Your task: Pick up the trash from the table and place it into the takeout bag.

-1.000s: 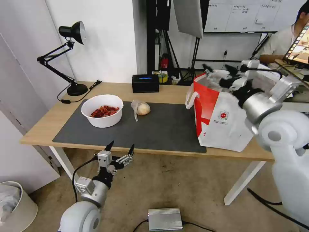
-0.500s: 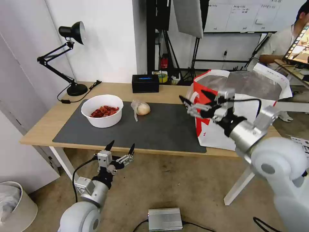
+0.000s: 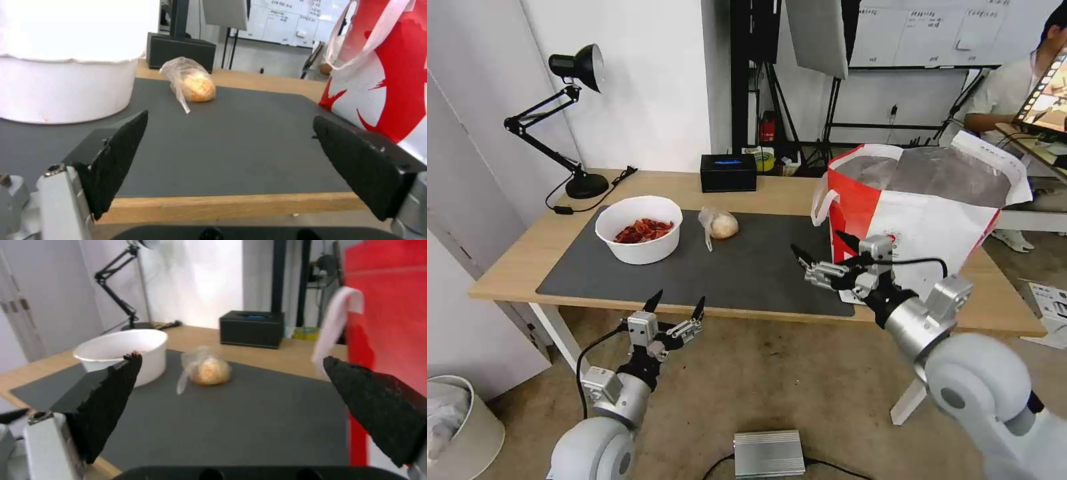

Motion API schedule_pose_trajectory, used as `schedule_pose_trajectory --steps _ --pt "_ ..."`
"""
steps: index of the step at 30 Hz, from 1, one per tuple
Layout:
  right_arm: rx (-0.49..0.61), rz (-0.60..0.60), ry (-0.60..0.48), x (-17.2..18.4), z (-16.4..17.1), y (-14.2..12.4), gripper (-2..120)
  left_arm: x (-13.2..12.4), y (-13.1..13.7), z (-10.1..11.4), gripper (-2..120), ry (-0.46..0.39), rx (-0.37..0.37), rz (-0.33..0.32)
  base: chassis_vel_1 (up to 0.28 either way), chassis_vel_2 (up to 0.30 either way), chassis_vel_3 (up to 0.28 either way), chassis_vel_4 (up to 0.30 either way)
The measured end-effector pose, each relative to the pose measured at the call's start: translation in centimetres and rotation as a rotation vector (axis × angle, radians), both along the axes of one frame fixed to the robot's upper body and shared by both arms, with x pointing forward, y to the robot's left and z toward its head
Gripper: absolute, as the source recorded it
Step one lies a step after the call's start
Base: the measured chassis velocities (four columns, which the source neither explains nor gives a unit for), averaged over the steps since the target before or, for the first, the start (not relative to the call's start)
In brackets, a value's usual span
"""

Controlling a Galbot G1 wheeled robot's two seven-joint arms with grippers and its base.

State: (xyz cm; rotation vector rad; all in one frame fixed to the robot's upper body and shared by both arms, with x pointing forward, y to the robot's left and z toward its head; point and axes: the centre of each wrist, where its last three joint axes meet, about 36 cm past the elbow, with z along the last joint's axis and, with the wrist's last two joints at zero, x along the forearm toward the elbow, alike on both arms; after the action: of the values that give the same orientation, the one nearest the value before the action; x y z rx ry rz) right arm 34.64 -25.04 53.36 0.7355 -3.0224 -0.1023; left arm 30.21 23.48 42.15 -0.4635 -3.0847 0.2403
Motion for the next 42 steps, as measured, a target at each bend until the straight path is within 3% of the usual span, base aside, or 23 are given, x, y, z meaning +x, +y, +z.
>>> schedule_pose_trajectory --steps 11,23,42 --pt "-0.092 -0.022 0.029 -0.4 -4.2 -2.6 100 0.5 1.4 -0.1 100 -0.006 0.014 0.01 0.0 0.0 0.0 0.0" --pt "-0.069 -0.052 0.049 -1.1 -8.2 -2.7 100 0.6 1.9 -0.3 100 -0.013 0.016 0.013 0.0 0.0 0.0 0.0" --pt "-0.063 -0.061 0.078 -1.3 -9.6 -2.4 100 0.6 2.1 -0.3 100 -0.011 0.018 0.01 0.0 0.0 0.0 0.0"
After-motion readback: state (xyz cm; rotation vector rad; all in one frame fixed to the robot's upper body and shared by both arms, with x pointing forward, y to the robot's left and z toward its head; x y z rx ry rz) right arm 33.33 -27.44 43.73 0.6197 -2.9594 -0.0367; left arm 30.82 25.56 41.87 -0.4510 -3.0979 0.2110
